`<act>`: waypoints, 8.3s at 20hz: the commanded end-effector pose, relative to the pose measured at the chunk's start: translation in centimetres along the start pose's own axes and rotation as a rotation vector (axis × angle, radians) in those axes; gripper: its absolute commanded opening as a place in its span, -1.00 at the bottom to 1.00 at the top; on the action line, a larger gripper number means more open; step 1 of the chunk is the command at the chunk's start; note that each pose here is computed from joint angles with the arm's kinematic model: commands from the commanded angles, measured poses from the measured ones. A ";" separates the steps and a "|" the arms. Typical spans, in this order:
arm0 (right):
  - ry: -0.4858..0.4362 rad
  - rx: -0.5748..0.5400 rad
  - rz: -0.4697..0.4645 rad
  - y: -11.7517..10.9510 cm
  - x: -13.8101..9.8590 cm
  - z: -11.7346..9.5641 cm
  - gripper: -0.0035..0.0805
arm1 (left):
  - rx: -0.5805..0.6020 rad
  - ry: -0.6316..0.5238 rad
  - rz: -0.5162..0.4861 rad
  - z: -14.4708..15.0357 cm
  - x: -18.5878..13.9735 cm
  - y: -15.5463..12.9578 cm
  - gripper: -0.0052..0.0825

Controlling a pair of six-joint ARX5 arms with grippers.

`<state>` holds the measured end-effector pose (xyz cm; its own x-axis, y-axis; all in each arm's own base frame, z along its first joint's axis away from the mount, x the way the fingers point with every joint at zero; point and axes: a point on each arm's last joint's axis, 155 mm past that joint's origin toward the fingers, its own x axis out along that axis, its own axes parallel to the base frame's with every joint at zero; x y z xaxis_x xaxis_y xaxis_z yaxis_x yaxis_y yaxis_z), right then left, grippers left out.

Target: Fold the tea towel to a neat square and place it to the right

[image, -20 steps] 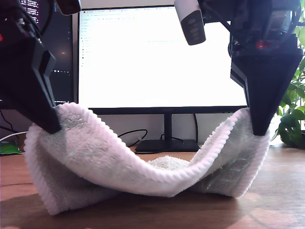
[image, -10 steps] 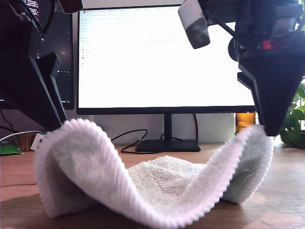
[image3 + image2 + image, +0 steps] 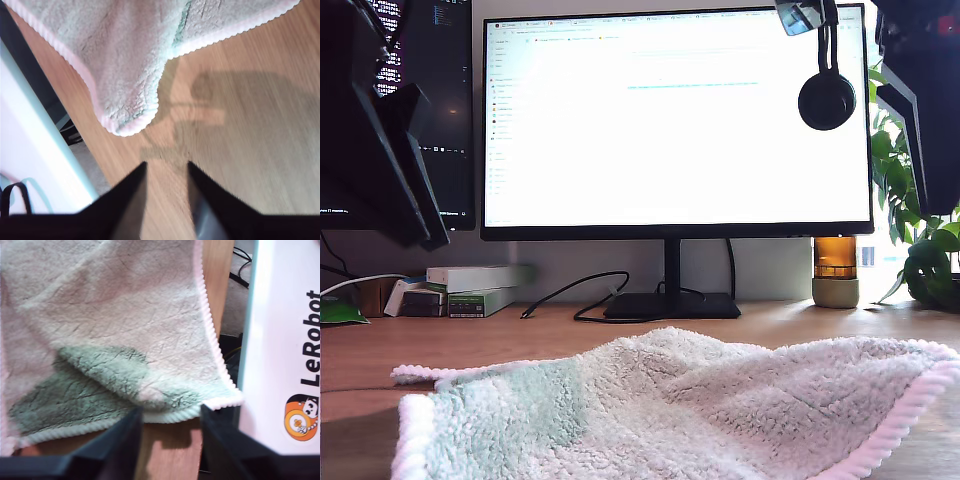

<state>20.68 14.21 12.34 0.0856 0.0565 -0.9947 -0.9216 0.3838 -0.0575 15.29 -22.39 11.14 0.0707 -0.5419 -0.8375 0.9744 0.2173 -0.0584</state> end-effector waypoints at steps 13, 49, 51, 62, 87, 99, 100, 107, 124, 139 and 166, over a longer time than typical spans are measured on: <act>-0.684 -0.030 -0.019 -3.5 -4.8 14.1 -0.94 | -0.305 -0.165 0.317 -0.6 1.2 8.1 -0.93; -0.981 0.226 -0.309 -6.6 -6.9 8.2 -0.94 | -0.374 -0.202 0.332 -6.4 9.1 16.2 -0.93; -0.981 0.225 -0.310 -6.6 -6.9 8.2 -0.94 | -0.342 -0.172 0.372 -6.4 8.8 17.5 -0.93; -0.937 0.163 -0.256 -5.0 -5.6 8.1 -0.94 | -0.329 -0.223 0.490 -5.8 5.1 23.2 -0.93; -0.759 0.205 0.085 -10.4 10.3 14.3 -0.94 | -0.236 -0.403 0.275 5.4 -3.9 11.8 -0.93; -0.598 0.224 0.027 -11.4 13.7 11.0 -0.94 | -0.236 -0.399 0.265 5.5 -3.8 11.4 -0.93; -0.598 0.220 0.025 -11.4 13.7 11.0 -0.94 | -0.236 -0.399 0.264 5.5 -3.7 11.4 -0.93; -0.539 0.229 -0.136 -14.2 13.9 10.0 -0.94 | -0.245 -0.384 0.252 5.2 -3.5 11.1 -0.93; -0.598 0.233 -0.190 -14.5 8.4 10.3 -0.94 | -0.198 -0.422 0.302 6.1 -4.2 12.1 -0.93; -0.800 0.510 -0.254 -14.3 -1.9 9.9 -0.94 | -0.226 -0.525 0.417 7.1 -9.2 11.7 -0.93; -0.747 0.466 -0.290 -2.9 -0.5 0.7 -0.90 | -0.104 -0.654 0.222 4.3 -4.8 2.3 -0.76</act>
<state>23.55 13.94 13.69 0.6634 0.4314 -0.6114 -0.5930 0.8014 -0.0781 18.23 -22.69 17.36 0.4168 -0.8441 -0.3373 0.8880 0.4573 -0.0472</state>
